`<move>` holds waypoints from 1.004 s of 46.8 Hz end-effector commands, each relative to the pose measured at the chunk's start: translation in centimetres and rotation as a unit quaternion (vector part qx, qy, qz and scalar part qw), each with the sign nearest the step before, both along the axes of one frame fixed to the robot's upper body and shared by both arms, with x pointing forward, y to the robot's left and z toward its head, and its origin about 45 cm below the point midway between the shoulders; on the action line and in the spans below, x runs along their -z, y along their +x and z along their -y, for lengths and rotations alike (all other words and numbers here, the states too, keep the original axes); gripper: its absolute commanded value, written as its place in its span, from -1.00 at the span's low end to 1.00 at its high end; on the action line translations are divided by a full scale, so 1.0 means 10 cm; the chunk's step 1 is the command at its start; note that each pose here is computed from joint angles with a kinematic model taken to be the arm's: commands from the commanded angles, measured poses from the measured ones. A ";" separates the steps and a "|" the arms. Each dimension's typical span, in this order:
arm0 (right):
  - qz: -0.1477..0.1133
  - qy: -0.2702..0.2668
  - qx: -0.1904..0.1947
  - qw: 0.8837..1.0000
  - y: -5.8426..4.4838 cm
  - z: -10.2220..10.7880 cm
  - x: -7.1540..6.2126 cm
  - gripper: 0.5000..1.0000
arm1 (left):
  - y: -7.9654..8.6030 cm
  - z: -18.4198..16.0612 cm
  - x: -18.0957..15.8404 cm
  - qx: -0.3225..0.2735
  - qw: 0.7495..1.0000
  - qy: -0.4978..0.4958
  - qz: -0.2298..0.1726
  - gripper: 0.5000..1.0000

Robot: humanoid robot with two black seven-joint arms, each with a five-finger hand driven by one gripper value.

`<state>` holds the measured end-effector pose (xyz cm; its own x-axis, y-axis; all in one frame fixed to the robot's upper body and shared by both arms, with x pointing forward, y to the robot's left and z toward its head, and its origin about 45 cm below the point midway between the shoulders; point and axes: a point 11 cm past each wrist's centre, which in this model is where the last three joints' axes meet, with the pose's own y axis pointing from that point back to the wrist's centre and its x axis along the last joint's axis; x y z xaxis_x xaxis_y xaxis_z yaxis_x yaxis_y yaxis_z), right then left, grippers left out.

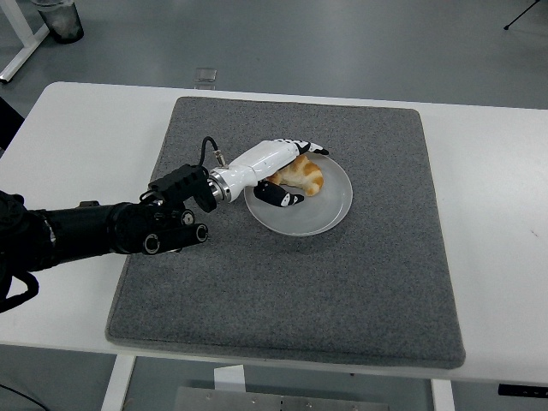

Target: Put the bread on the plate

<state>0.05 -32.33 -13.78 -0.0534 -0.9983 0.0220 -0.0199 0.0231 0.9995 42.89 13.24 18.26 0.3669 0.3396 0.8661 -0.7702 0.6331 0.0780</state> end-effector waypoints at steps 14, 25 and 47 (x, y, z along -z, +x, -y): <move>0.000 0.000 0.000 1.000 0.00 0.00 0.00 0.81 | 0.13 -0.04 -0.24 -0.018 0.999 -0.033 0.014 0.96; 0.000 0.000 0.000 1.000 0.00 0.00 0.00 0.81 | 0.42 -0.21 -0.72 -0.054 0.989 -0.139 -0.026 0.96; 0.000 0.000 0.000 1.000 0.00 0.00 0.00 0.81 | 0.92 -1.30 -1.29 -0.113 0.884 -0.412 -0.190 0.96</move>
<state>0.04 -32.34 -13.78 -0.0524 -0.9984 0.0221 -0.0197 0.0232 0.9995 51.83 25.01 31.07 0.4260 0.8888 0.1692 -0.8962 0.4401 -0.0556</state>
